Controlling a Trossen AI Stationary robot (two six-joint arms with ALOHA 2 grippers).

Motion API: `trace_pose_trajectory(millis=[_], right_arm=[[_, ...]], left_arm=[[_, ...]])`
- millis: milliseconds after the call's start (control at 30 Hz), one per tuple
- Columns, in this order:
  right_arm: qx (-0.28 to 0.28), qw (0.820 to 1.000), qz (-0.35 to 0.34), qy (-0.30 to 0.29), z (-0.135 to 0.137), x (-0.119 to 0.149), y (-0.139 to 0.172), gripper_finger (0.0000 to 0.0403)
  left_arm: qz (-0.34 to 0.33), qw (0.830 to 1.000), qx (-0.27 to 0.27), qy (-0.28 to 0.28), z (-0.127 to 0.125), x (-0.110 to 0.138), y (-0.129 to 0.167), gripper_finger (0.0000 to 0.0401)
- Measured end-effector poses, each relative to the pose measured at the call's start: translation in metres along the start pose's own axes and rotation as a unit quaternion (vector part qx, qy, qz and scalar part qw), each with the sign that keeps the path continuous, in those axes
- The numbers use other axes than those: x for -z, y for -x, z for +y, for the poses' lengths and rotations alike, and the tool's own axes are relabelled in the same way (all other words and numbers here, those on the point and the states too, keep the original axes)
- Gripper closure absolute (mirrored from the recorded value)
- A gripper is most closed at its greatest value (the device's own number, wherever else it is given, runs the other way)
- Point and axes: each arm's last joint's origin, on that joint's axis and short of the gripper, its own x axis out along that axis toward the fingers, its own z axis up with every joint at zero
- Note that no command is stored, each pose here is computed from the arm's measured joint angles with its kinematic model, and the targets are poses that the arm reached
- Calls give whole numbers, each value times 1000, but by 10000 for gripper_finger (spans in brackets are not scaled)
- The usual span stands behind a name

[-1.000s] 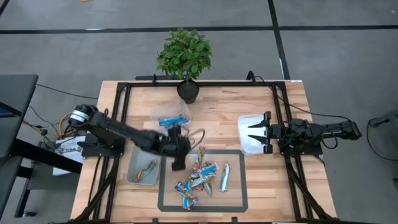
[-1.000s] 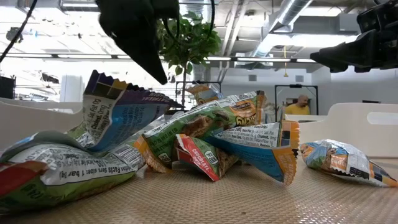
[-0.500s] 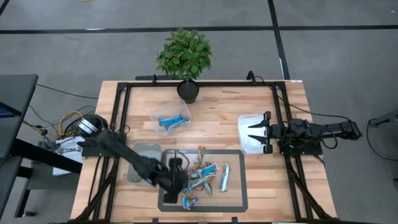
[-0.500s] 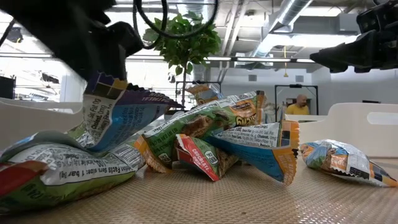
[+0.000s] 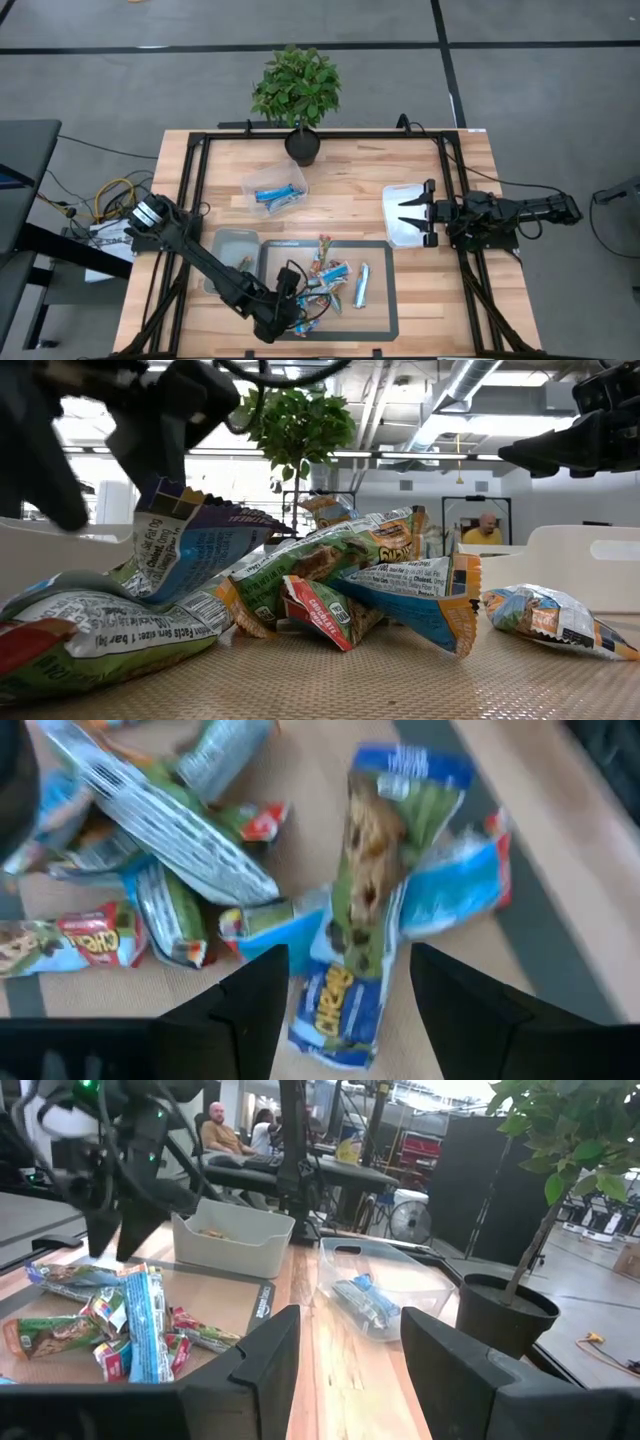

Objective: Pick and place Granola Bars by type
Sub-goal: Put the blue granola bar into the transparent bin

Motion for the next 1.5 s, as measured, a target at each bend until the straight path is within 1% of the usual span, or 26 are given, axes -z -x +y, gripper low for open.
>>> trace_pose_trajectory(millis=[133,233,333,533,700,867,967,1200,1300,1400,1500], right_arm=[[0,1000,-1,0,0,0,0,232],[0,1000,0,0,0,0,0,232],[0,1000,-1,0,0,0,0,232],[0,1000,0,0,0,0,0,232],[0,1000,-1,0,0,0,0,232],[0,1000,0,0,0,0,0,232],[0,1000,-1,0,0,0,0,232],[0,1000,0,0,0,0,0,232],[0,1000,0,0,0,0,0,232],[0,1000,0,0,0,0,0,232],[0,1000,0,0,0,0,0,232]], left_arm=[[-16,1000,10,-19,-5,-2,-14,198],[-13,1000,6,-28,-5,-1,-15,198],[-8,1000,-2,-23,-4,0,-17,198],[-4,1000,18,-16,-7,2,-26,198],[-6,1000,17,-8,-9,3,-32,198],[-7,1000,12,4,-9,2,-32,203],[-9,1000,13,6,-9,2,-32,227],[-15,999,27,11,-8,0,-32,318],[-15,999,29,11,-8,0,-32,349],[-16,999,29,12,-8,0,-31,370],[-20,999,24,14,-6,-2,-26,378]])
